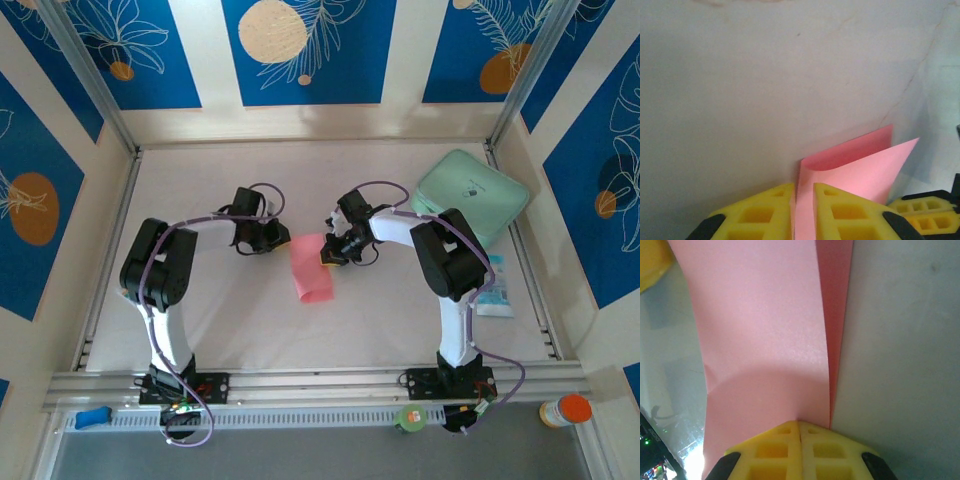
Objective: Fold a paper plane with a square sheet of paper (pick it up from the middle)
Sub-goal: First fold the square sheet of paper in half at the center of the table.
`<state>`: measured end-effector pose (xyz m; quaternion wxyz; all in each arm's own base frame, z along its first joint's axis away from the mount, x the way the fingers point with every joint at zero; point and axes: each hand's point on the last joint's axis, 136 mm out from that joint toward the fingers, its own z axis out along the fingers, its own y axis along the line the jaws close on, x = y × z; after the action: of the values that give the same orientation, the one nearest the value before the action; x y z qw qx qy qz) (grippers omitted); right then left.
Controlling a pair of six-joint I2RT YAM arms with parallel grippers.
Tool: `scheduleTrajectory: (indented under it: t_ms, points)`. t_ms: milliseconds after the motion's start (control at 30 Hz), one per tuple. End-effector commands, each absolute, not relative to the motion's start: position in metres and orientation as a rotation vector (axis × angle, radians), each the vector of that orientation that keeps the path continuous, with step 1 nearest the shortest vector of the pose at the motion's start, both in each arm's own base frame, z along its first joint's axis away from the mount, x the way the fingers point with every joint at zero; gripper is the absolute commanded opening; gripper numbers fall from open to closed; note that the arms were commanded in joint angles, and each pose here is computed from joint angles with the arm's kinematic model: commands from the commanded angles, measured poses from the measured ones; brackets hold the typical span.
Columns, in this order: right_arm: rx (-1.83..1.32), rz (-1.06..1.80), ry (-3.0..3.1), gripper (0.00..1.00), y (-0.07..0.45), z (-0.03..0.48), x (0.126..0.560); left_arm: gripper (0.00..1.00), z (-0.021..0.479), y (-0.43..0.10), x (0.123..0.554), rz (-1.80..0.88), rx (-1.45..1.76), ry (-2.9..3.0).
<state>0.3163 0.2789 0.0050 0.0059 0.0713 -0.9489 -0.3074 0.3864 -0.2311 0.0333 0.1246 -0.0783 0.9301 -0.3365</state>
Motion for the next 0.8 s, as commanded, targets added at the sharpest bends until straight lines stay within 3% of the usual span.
scheduleTrajectory:
  t_ms: [0, 267, 533, 767]
  points:
    - [0.08, -0.313, -2.912, 0.0, 0.194, -0.085, 0.266, 0.17, 0.061, -0.253, 0.385, -1.048, -0.145, 2.657]
    - [0.071, -0.32, -2.9, 0.0, 0.195, -0.087, 0.263, 0.17, 0.036, -0.263, 0.389, -1.048, -0.197, 2.689]
    - [0.071, -0.293, -2.916, 0.0, 0.192, -0.085, 0.265, 0.17, -0.001, -0.217, 0.4, -0.871, -0.337, 2.743]
    - [0.06, -0.288, -2.919, 0.0, 0.191, -0.086, 0.265, 0.18, 0.017, -0.186, 0.42, -0.793, -0.345, 2.725]
